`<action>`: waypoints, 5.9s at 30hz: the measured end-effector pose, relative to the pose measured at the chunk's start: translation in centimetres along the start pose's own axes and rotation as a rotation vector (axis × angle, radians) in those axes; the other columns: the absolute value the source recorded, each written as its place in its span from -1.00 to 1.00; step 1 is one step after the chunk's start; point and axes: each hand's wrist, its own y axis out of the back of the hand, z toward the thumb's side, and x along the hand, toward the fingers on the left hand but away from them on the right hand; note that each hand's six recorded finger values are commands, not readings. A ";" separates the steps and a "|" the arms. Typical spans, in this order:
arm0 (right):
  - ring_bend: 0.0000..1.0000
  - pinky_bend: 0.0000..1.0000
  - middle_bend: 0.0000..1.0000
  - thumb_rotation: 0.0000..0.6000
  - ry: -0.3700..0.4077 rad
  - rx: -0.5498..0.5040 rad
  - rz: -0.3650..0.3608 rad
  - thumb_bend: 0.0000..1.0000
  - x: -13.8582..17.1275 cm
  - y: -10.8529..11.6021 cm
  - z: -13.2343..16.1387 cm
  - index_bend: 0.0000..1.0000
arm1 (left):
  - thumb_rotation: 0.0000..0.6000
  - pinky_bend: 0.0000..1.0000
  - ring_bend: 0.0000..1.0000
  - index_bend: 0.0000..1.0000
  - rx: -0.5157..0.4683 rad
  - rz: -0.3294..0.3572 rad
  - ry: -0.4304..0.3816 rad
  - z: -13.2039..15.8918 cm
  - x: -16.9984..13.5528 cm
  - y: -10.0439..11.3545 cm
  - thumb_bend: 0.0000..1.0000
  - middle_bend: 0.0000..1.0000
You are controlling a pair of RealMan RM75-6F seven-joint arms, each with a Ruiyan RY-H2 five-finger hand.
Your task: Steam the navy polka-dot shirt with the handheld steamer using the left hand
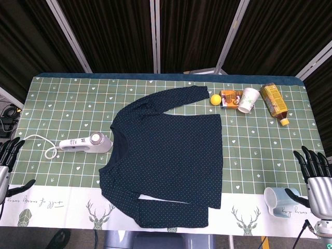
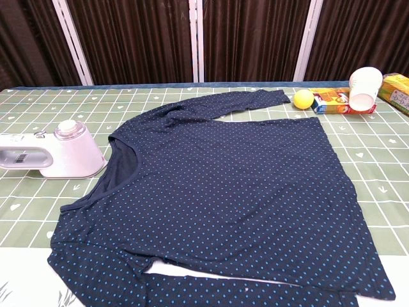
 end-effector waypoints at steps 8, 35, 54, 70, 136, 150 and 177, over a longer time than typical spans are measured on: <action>-1.00 -1.00 -1.00 1.00 -0.001 -0.007 0.006 -1.00 0.0 -0.1 0.0 -1.00 | 1.00 -1.00 -1.00 -1.00 -0.002 -0.016 0.000 -0.2 0.1 -0.3 -1.00 -1.00; -1.00 -1.00 -1.00 1.00 -0.064 -0.015 0.033 -1.00 -1.0 -0.6 -1.6 -1.00 | 1.00 -1.00 -1.00 -1.00 0.040 -0.276 -0.090 3.1 14.4 -11.8 -0.49 -1.00; -1.00 -1.00 -1.00 1.00 -0.109 -0.002 0.065 -1.00 -1.9 -1.5 -2.8 -1.00 | 1.00 -0.61 -0.66 -0.71 0.057 -0.298 -0.042 4.3 18.5 -16.0 -0.46 -0.72; -1.00 -1.00 -1.00 1.00 -0.107 0.000 0.077 -1.00 -2.0 -1.8 -2.6 -1.00 | 1.00 0.72 0.35 0.89 0.117 -0.248 -0.055 4.4 19.1 -16.3 -0.08 0.46; -1.00 -1.00 -1.00 1.00 -0.136 -0.026 0.099 -1.00 -2.6 -2.1 -3.6 -1.00 | 1.00 1.00 0.69 0.95 0.074 -0.332 -0.602 32.9 20.7 -17.8 0.46 0.75; -1.00 -1.00 -1.00 1.00 -0.130 -0.028 0.098 -1.00 -2.5 -2.0 -3.4 -1.00 | 1.00 1.00 0.69 0.95 0.083 -0.383 -0.691 34.0 17.0 -19.6 0.46 0.75; -1.00 -1.00 -1.00 1.00 -0.118 -0.028 0.099 -1.00 -2.4 -2.0 -3.1 -1.00 | 1.00 1.00 0.69 0.95 0.187 -0.354 -0.684 30.3 17.3 -19.9 0.46 0.75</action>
